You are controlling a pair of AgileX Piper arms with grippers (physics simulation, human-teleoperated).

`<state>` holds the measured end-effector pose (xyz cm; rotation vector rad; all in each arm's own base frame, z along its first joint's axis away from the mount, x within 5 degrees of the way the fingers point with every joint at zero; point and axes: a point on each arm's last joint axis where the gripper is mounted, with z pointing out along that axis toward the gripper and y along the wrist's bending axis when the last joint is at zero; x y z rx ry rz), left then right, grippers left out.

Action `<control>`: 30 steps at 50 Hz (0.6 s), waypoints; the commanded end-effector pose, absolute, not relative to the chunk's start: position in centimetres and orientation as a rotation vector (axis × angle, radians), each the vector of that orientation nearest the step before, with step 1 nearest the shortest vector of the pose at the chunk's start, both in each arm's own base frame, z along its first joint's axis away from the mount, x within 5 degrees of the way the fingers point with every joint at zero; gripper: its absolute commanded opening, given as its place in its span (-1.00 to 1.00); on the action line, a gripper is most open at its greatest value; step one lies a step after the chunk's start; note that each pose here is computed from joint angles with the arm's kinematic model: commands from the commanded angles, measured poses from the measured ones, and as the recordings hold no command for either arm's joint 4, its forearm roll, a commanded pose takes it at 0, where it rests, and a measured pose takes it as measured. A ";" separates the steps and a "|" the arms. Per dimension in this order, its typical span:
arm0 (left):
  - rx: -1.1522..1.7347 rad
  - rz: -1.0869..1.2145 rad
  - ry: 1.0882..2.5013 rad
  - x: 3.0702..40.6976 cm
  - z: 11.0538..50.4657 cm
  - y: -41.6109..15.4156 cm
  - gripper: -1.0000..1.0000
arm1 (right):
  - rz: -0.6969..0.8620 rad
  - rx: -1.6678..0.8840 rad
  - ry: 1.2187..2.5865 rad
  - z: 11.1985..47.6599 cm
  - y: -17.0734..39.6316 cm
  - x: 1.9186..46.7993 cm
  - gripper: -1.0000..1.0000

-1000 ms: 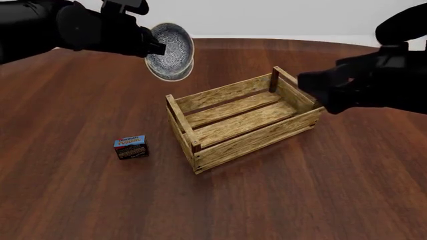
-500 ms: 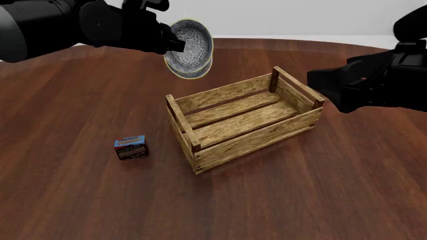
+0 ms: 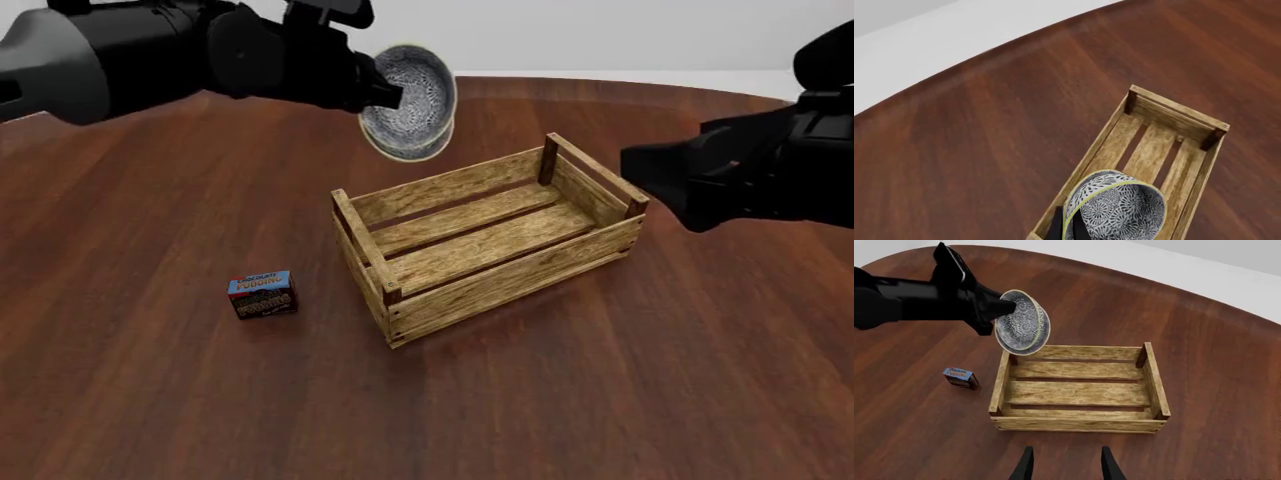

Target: Stack the right bowl on the left bowl and place them in the tray.

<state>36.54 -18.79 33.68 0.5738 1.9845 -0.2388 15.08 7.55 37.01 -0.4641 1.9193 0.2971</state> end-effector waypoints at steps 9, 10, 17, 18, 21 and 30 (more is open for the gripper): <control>0.573 -0.289 1.987 36.9 32.7 -20.8 -1.00 | 0.303 -0.462 1.917 37.1 7.4 14.7 1.00; 0.573 -0.289 1.987 36.9 32.7 -20.8 -1.00 | 0.303 -0.462 1.917 37.1 7.4 14.7 1.00; 0.592 -0.293 1.996 37.1 32.0 -21.6 -1.00 | 0.303 -0.470 1.921 37.0 7.6 14.9 1.00; 0.592 -0.293 1.996 37.2 32.0 -21.6 -1.00 | 0.303 -0.470 1.921 37.0 7.6 14.9 1.00; 0.594 -0.292 2.001 37.4 31.7 -21.8 -1.00 | 0.302 -0.473 1.922 36.9 7.7 15.0 1.00; 0.610 -0.298 2.008 37.6 31.1 -22.6 -1.00 | 0.302 -0.477 1.927 36.7 7.8 15.2 1.00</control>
